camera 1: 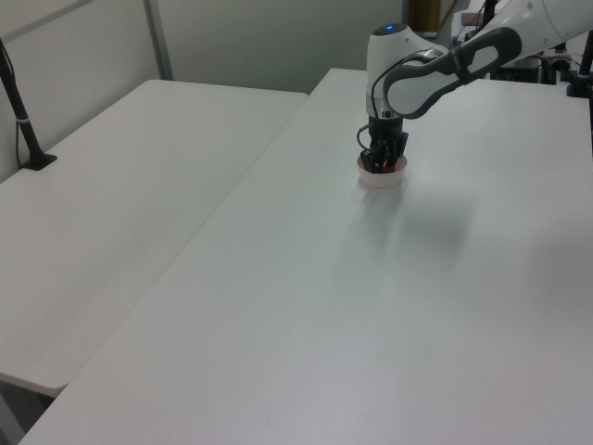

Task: Pick up strawberry from bowl
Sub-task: 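Lower the gripper into the bowl and close it on the strawberry, then lift the strawberry out of the bowl and carry it aside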

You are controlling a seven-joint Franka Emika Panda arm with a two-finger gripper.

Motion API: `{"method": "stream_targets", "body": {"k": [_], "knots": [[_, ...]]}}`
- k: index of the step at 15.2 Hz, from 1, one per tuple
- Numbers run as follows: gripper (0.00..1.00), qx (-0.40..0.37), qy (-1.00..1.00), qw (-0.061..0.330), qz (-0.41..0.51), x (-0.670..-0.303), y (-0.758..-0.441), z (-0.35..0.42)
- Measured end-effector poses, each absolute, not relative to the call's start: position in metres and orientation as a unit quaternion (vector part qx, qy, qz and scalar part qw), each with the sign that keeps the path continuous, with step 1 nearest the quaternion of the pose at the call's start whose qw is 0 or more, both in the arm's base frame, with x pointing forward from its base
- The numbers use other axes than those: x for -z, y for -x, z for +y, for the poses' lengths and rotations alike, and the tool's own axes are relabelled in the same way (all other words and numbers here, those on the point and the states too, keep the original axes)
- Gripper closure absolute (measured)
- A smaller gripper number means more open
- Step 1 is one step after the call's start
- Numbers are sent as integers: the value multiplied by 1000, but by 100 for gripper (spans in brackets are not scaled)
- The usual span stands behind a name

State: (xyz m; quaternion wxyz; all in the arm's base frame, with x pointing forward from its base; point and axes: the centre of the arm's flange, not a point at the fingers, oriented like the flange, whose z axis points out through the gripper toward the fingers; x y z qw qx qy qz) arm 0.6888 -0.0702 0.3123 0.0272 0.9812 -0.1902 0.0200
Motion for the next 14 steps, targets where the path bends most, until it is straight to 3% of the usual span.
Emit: {"method": "stream_targets", "body": {"k": [6,10,14], "knots": [[55,-41,-981,23,-190,-339,-692,-71],[55,-71,-980,-3,-187,-387,-693,-72],[54,-80,-980,8,-184,-411,-683,-120]]}}
